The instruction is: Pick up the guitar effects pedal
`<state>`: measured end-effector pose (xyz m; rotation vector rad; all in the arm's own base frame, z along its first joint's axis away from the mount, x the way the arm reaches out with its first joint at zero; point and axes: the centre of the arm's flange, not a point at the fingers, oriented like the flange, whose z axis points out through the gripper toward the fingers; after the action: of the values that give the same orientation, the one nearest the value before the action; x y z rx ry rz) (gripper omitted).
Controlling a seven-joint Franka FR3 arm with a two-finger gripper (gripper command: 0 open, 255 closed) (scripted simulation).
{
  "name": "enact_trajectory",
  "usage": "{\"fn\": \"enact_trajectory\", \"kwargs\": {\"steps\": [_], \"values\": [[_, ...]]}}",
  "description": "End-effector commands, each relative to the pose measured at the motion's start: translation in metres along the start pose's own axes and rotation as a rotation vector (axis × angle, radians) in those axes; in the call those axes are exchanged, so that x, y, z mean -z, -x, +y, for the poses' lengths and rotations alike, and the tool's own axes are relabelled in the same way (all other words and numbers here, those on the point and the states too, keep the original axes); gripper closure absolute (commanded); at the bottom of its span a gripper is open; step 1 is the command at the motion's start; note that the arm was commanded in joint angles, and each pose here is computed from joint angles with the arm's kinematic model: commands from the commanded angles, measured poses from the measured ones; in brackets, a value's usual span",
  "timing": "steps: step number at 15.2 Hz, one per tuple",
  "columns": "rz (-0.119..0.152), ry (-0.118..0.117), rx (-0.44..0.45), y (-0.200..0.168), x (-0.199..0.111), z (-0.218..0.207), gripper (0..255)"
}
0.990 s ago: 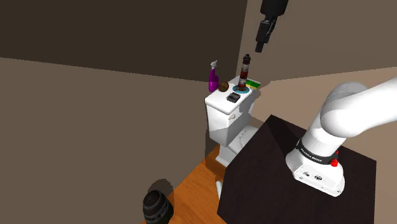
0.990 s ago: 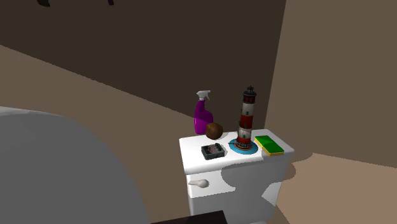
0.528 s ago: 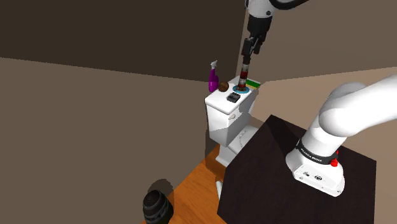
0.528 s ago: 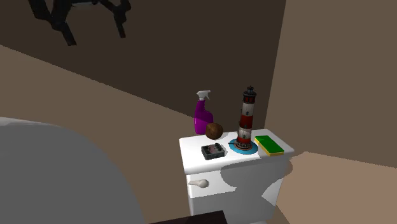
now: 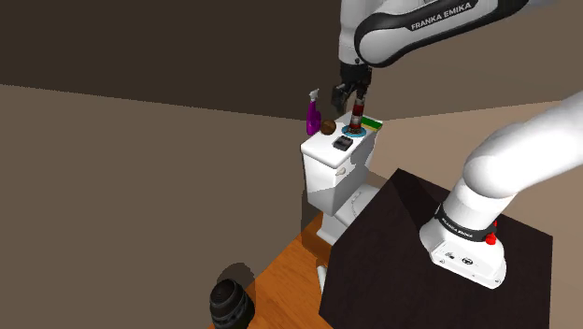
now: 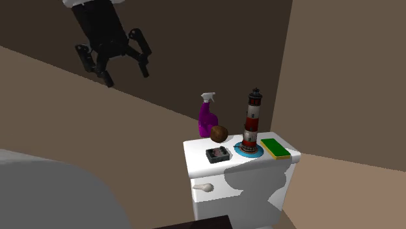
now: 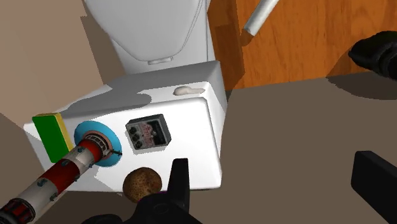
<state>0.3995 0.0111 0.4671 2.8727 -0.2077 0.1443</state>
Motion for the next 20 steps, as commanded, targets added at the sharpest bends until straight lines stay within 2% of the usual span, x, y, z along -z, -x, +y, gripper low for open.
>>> {"fn": "enact_trajectory", "kwargs": {"steps": [1, 10, 20], "values": [[0.002, 0.027, -0.054, -0.012, -0.023, -0.005, 0], [0.0, 0.152, -0.284, -0.07, -0.128, -0.003, 0], [-0.001, 0.291, -0.54, -0.129, -0.243, 0.029, 0]]}}
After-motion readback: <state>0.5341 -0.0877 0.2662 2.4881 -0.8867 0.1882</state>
